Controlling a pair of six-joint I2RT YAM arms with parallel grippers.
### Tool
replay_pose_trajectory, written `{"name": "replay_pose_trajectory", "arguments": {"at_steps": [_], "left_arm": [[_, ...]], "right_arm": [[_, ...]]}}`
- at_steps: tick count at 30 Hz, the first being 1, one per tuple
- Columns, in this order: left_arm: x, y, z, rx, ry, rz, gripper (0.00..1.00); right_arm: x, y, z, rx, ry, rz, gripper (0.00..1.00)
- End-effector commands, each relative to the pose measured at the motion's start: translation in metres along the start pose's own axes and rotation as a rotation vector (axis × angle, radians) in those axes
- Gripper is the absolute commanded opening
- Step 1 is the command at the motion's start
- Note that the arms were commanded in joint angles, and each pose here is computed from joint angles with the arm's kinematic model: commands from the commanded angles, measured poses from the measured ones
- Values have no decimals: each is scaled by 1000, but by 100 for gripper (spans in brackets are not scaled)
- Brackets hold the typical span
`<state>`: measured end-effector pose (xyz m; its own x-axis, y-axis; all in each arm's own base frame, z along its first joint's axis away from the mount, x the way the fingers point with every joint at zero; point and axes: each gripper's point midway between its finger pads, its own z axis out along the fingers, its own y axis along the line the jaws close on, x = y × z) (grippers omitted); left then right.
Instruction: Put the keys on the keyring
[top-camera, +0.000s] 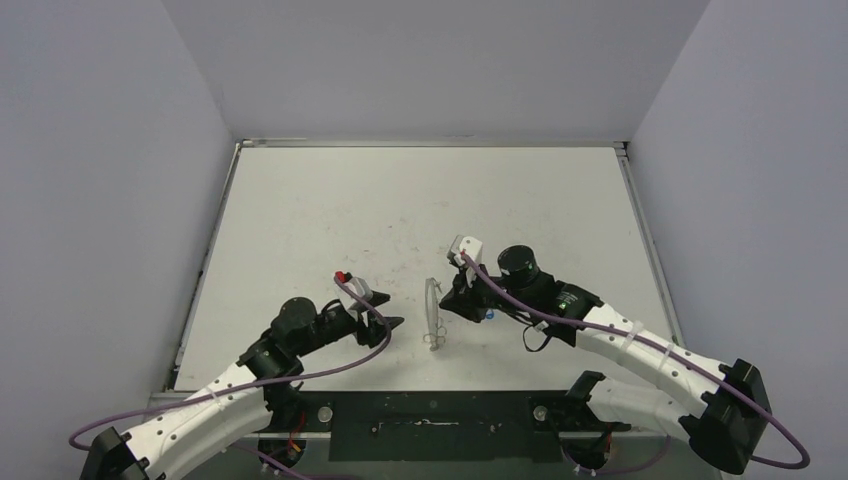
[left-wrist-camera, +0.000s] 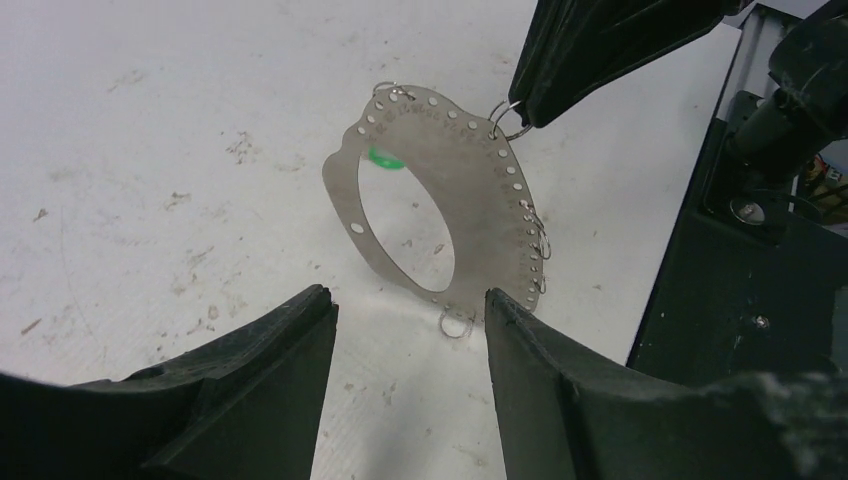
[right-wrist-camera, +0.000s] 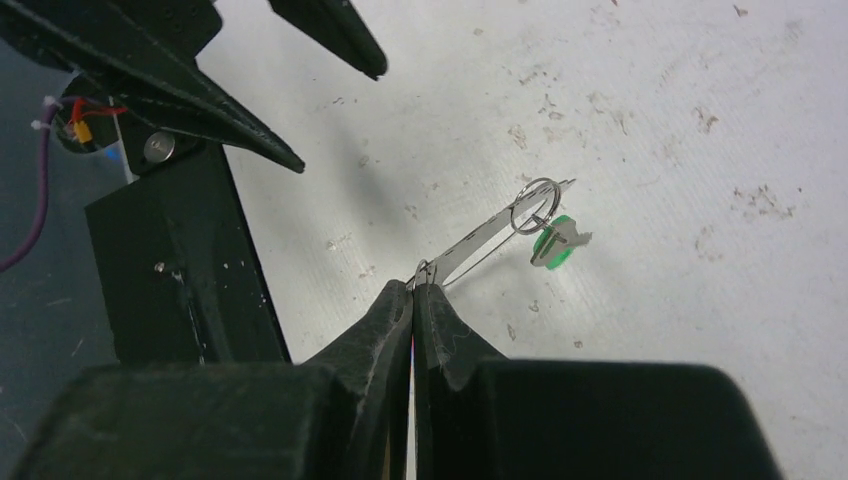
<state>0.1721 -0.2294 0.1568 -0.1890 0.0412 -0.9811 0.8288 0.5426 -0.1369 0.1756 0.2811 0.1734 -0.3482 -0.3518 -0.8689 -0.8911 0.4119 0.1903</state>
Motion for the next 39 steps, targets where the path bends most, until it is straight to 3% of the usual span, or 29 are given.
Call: {"name": "replay_pose_trajectory", "arguments": {"at_steps": [1,13,23,29,34,39], "left_arm": [[-38,-21,8,137,-145,113,54],[-43,-25,19,168,-175,98,56],[-22,-20,40,36,-89,-183,59],[-13,-36,59,-60,-30,-174,63],[-10,-43,72,-107,0,-157,76],[-5,-34,83,-199,10,-135,75]], "right_arm": [[-34,26,-8,-136,-171,-188,0],[-18,13,-4,-64,-48,-104,0],[-33,-18,-7,184,-56,190,0],[-24,-31,0,288,10,301,0],[-20,-30,6,302,34,324,0],[-22,-29,3,308,25,320,0]]}}
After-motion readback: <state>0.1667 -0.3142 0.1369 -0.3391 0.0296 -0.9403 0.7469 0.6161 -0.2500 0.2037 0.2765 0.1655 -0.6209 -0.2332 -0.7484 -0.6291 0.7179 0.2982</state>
